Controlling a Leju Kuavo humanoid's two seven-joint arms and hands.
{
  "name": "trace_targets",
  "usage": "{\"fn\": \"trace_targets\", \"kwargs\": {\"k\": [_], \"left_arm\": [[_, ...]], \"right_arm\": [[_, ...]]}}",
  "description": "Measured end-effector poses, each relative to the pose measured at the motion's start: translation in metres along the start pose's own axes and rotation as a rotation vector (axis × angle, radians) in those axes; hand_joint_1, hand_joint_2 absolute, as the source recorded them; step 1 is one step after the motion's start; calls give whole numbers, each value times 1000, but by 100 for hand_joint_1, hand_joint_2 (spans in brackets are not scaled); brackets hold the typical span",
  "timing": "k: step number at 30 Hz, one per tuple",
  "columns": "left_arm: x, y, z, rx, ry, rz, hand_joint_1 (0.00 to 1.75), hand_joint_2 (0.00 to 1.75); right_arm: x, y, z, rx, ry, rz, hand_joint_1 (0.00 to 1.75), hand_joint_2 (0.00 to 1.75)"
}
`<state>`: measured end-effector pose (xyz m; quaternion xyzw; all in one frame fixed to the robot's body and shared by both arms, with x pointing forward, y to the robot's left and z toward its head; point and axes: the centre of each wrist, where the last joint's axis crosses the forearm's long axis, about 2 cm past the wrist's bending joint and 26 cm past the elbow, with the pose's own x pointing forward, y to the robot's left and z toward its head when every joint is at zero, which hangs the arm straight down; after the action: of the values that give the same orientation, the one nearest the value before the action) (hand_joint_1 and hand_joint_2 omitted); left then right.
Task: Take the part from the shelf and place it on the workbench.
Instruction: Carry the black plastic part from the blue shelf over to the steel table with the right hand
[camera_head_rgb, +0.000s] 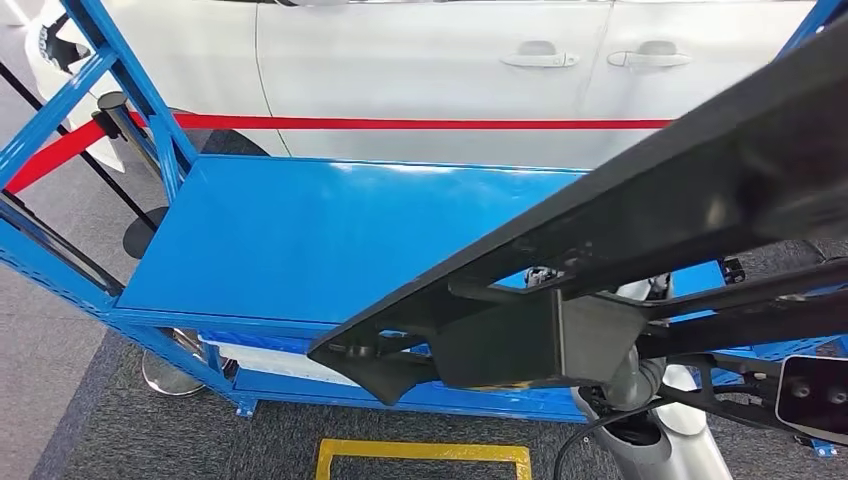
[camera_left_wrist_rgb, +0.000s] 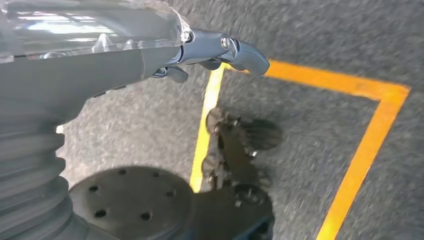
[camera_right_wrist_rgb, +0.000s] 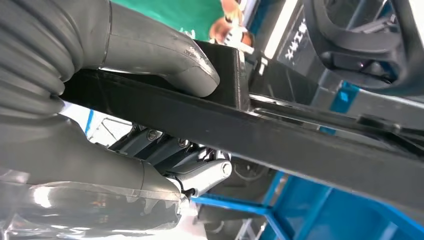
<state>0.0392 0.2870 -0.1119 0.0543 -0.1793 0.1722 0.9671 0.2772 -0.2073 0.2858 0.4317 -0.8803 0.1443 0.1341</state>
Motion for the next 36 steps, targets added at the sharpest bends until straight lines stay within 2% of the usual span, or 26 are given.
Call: {"fn": "trace_targets", "kwargs": {"k": [8,22,36], "left_arm": [[-1,-2,1,8,18,-5,0,175],[-3,-6,1,7,12,-17,0,175],[1,10,-1,63,-13,-30,0,175]], "right_arm": [[2,2,19,32,102,18,155,175],[19,9,66,61,179,65,155,175],[32,17,71,114,172,32,155,175]]}}
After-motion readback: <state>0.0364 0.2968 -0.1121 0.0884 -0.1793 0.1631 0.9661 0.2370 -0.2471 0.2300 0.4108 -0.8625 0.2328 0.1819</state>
